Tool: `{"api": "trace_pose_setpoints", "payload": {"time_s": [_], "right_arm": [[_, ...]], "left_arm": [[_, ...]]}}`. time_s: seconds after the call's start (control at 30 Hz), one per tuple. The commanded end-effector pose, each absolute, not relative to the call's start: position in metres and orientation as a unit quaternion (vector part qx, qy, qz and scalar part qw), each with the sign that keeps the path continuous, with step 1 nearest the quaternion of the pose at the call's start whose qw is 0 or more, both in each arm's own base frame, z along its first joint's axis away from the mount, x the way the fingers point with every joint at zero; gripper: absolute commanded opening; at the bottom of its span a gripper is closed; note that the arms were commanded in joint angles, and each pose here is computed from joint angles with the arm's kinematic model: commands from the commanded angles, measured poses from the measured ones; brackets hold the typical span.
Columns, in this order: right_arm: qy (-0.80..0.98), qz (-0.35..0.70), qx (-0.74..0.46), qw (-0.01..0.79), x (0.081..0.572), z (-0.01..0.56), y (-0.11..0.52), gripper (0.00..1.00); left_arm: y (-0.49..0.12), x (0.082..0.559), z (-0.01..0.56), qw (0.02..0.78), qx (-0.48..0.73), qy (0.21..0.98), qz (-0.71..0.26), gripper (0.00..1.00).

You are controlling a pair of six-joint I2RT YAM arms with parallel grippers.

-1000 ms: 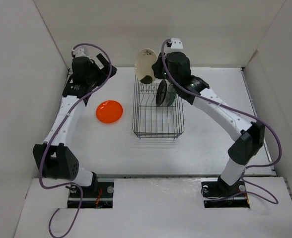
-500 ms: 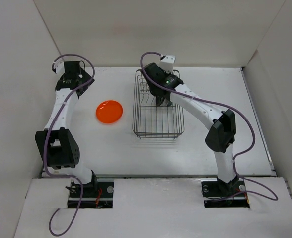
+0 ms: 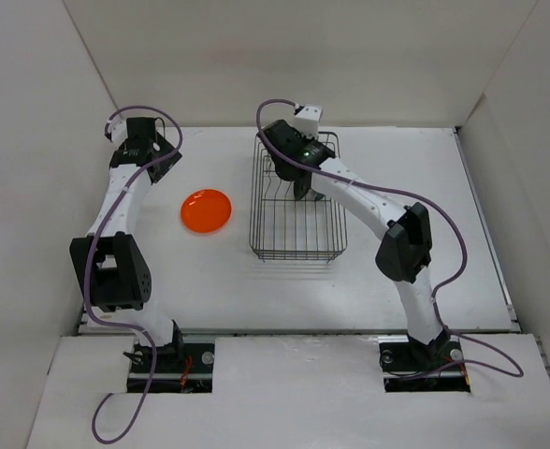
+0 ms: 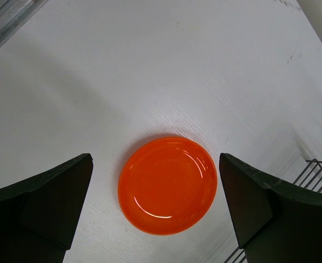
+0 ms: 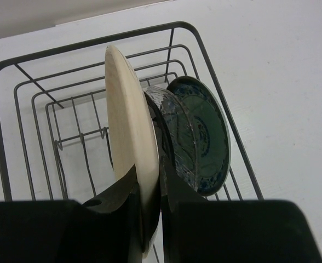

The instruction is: Load the plates into the dish rack

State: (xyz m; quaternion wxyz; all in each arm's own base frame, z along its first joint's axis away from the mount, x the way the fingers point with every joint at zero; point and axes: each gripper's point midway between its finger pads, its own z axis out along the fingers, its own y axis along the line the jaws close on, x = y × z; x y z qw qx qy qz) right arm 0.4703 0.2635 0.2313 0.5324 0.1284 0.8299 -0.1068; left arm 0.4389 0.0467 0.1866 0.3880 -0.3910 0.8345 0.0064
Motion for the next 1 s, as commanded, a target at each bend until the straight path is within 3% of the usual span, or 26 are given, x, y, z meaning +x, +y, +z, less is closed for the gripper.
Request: {"api": "trace_pose_setpoints", "payload": {"time_s": [0.0,0.53,0.63,0.67,0.7,0.8,0.9,0.97], "right_arm": [[0.814,-0.107,0.137,0.555,0.479,0.249,0.267,0.0],[0.834,-0.107,0.075,0.537,0.487,0.215,0.283,0.01],[0.839,-0.093,0.063,0.532,0.487,0.21,0.29,0.1],[0.84,-0.096,0.058,0.531,0.487,0.21,0.289,0.22],[0.841,-0.094,0.051,0.53,0.487,0.207,0.291,0.27],[0.839,-0.092,0.05,0.534,0.488,0.213,0.291,0.3],[0.836,-0.088,0.04,0.541,0.489,0.221,0.292,0.51],[0.832,-0.085,0.04,0.546,0.487,0.232,0.29,0.59]], "left_arm": [[0.051,0.443,0.2,0.401,-0.397,0.826,0.005,1.0],[0.046,0.446,0.187,0.389,-0.393,0.833,-0.005,1.0],[0.045,0.445,0.179,0.381,-0.397,0.835,-0.004,1.0],[0.045,0.445,0.179,0.381,-0.397,0.835,-0.004,1.0],[0.045,0.445,0.179,0.381,-0.397,0.835,-0.004,1.0],[0.043,0.443,0.174,0.375,-0.401,0.836,-0.008,1.0],[0.039,0.436,0.159,0.355,-0.402,0.844,-0.011,1.0],[0.032,0.43,0.159,0.35,-0.408,0.843,-0.029,1.0]]}}
